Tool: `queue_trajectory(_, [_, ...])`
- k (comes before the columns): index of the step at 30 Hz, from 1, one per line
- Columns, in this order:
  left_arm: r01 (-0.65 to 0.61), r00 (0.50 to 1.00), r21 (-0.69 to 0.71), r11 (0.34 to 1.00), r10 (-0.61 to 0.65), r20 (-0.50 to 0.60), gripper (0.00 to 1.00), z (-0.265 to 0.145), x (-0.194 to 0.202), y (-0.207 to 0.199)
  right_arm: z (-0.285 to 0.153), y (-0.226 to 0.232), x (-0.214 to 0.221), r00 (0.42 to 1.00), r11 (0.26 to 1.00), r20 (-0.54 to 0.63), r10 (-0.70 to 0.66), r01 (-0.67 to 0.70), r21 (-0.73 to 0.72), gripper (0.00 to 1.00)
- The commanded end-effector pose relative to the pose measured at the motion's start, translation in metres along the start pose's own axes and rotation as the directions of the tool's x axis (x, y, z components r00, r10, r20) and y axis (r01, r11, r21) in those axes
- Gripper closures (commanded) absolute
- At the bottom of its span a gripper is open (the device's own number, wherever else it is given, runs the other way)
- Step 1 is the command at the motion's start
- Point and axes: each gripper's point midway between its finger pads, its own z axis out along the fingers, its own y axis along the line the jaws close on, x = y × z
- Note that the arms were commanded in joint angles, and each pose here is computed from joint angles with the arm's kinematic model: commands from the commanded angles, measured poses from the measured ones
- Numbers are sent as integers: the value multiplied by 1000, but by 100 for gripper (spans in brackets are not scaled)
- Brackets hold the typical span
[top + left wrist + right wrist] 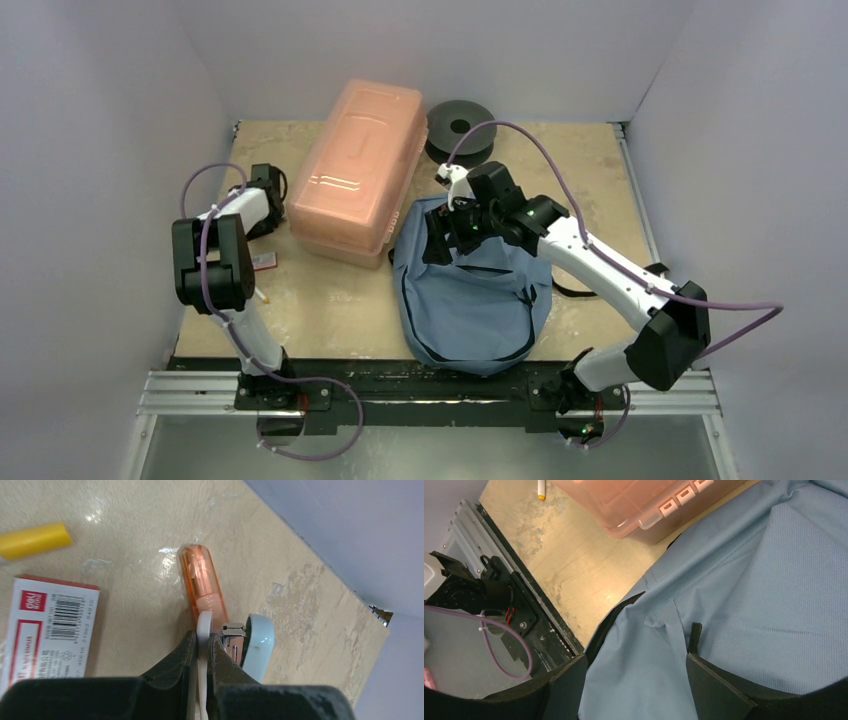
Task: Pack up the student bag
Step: Adjust the stationery at the center of the board.
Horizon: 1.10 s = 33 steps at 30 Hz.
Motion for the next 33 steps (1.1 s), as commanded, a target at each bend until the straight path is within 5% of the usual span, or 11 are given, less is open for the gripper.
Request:
queue_trajectory(1, [561, 824, -17, 827, -561, -85, 100, 18, 12, -24, -6, 8, -15, 999, 999, 27, -37, 37, -18, 24])
queue_trajectory(6, [599, 778, -132, 790, -613, -137, 100, 36, 17, -14, -2, 5, -14, 999, 999, 18, -29, 29, -13, 24])
queue_trajectory(14, [577, 794, -186, 796, -599, -101, 100, 32, -4, 41, 3, 7, -17, 1000, 999, 17, -23, 23, -32, 24])
queue_trajectory(27, [452, 890, -243, 858, -451, 65, 100, -3, -81, 130, -22, 27, -16, 996, 996, 76, -37, 43, -77, 24])
queue_trajectory(33, [377, 922, -307, 874, -385, 36, 100, -21, -82, 158, -33, 39, -14, 993, 993, 101, -53, 63, -96, 24])
